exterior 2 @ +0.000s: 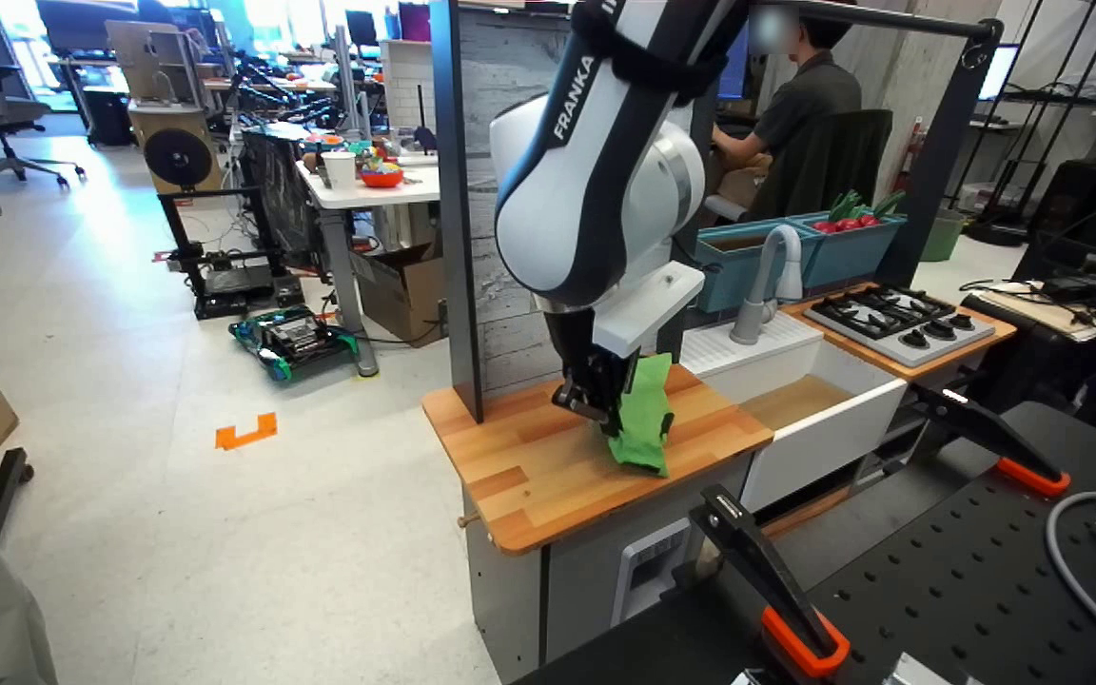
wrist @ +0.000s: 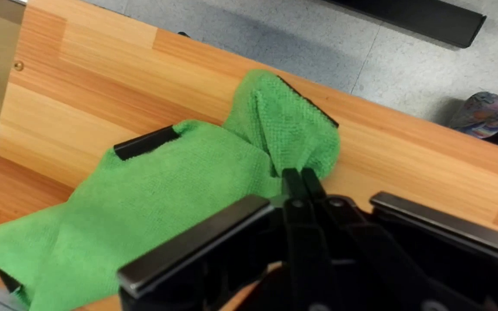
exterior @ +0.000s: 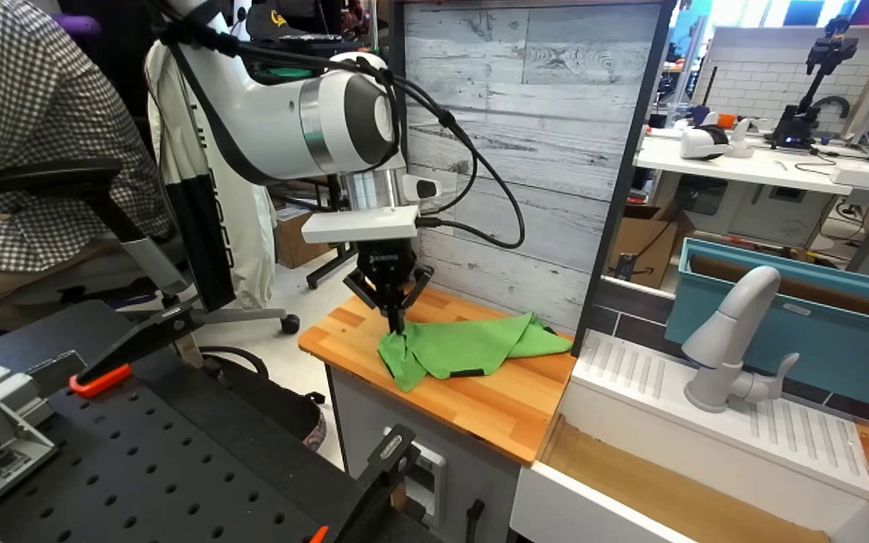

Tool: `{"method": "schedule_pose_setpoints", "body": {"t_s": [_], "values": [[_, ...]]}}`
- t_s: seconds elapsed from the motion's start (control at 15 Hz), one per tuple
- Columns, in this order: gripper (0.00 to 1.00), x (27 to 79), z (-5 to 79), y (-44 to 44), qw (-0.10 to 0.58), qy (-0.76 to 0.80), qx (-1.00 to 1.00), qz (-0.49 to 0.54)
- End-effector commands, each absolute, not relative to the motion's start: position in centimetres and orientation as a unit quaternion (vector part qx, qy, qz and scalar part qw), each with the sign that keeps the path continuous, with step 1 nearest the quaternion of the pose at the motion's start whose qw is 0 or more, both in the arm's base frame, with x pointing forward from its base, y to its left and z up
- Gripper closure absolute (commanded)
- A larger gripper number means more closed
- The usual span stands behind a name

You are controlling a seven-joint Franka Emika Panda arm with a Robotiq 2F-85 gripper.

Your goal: Fold the green towel from left to right then bottom to top

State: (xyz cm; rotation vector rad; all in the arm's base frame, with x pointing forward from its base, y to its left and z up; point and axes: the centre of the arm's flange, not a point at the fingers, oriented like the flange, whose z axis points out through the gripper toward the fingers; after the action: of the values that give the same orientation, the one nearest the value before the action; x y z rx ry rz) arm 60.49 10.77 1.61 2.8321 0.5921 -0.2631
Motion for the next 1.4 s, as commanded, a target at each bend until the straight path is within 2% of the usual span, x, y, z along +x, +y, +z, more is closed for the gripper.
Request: {"method": "schedule_pose_setpoints", "body": {"t_s": [0.0,0.67,1.33], "values": [[0.99,60.7,5.5,9.5,0.122,0.183,0.973,-0.076],[0.99,63.9,11.5,1.3,0.112,0.087,0.989,-0.037],[0.99,68.5,10.8,-5.9,0.099,0.022,0.994,-0.033]]}}
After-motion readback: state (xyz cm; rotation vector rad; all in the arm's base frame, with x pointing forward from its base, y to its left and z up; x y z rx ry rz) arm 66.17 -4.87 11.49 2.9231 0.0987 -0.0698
